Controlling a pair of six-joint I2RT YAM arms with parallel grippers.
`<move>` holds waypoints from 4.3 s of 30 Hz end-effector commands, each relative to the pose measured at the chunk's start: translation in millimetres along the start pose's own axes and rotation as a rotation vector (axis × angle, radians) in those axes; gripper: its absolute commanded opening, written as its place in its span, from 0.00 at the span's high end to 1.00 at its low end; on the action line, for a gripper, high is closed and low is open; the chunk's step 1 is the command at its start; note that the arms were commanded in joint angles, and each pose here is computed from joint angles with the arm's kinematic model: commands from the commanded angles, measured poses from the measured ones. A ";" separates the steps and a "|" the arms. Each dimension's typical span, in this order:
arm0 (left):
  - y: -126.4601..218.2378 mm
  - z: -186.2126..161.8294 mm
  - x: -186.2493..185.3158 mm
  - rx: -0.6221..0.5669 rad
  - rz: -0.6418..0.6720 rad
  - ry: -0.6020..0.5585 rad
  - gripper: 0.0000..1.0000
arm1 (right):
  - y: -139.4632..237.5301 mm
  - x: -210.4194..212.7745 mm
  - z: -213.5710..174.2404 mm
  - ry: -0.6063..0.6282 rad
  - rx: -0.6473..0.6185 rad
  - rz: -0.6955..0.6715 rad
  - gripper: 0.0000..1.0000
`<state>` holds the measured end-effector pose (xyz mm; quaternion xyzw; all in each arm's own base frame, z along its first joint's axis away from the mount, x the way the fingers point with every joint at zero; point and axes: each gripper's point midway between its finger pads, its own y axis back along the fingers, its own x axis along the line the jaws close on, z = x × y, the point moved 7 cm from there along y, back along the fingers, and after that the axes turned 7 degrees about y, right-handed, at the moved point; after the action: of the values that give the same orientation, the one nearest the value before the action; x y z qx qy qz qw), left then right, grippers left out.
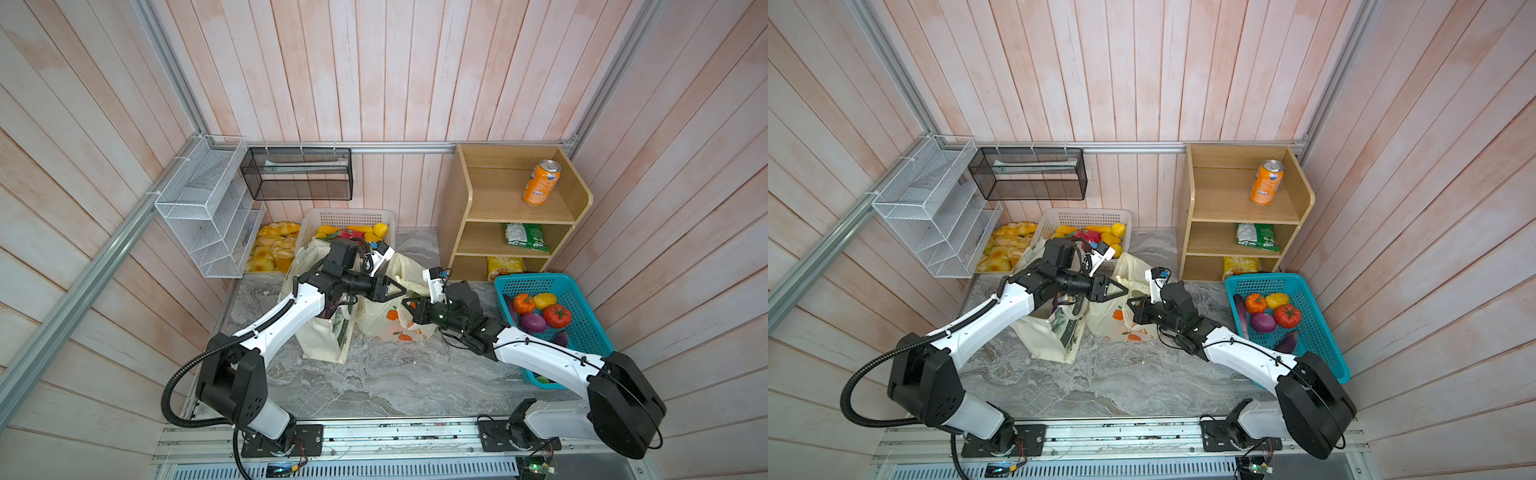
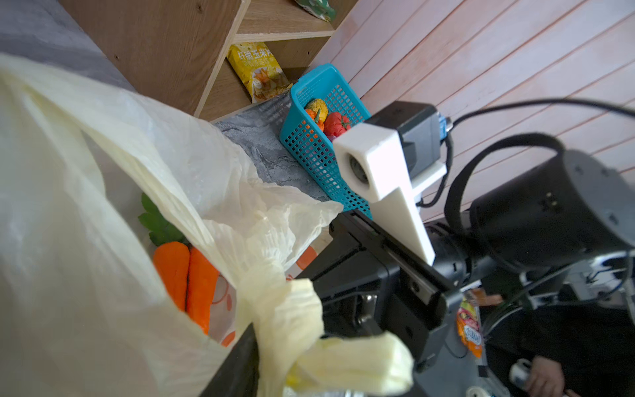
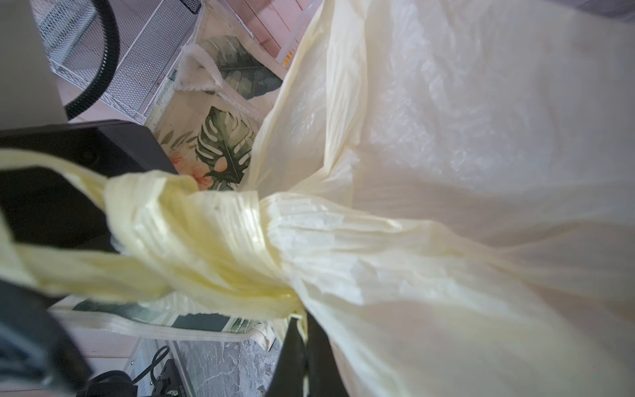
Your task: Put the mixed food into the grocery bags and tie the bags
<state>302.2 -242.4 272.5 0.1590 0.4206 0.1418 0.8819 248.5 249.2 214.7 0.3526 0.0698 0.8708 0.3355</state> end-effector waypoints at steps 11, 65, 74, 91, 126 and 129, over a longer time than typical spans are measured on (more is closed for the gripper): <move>-19.6 6.1 9.8 -0.014 0.035 0.004 0.52 | 3.0 -3.5 -9.0 -0.012 0.007 0.007 1.00; -14.8 -0.5 -28.1 -0.274 0.091 -0.318 1.00 | 77.5 38.5 38.5 -0.498 -0.160 0.298 0.23; -18.0 -3.3 -29.9 -0.269 0.080 -0.330 1.00 | 59.5 34.0 40.2 -0.586 -0.193 0.299 0.23; -23.2 -29.0 -34.9 -0.205 -0.035 -0.378 1.00 | 27.9 25.1 53.1 -0.654 -0.230 0.319 0.30; 11.5 -2.3 -16.2 -0.408 0.193 -0.227 0.44 | 79.5 2.8 39.0 -0.063 -0.164 0.478 1.00; 1.9 4.1 -11.4 -0.411 0.177 -0.211 0.47 | 82.0 -1.2 34.7 -0.042 -0.138 0.480 1.00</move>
<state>289.1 -240.5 277.7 0.0399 0.2702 0.2780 0.9209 235.9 183.6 277.1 0.3721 -0.1129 0.9064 0.1652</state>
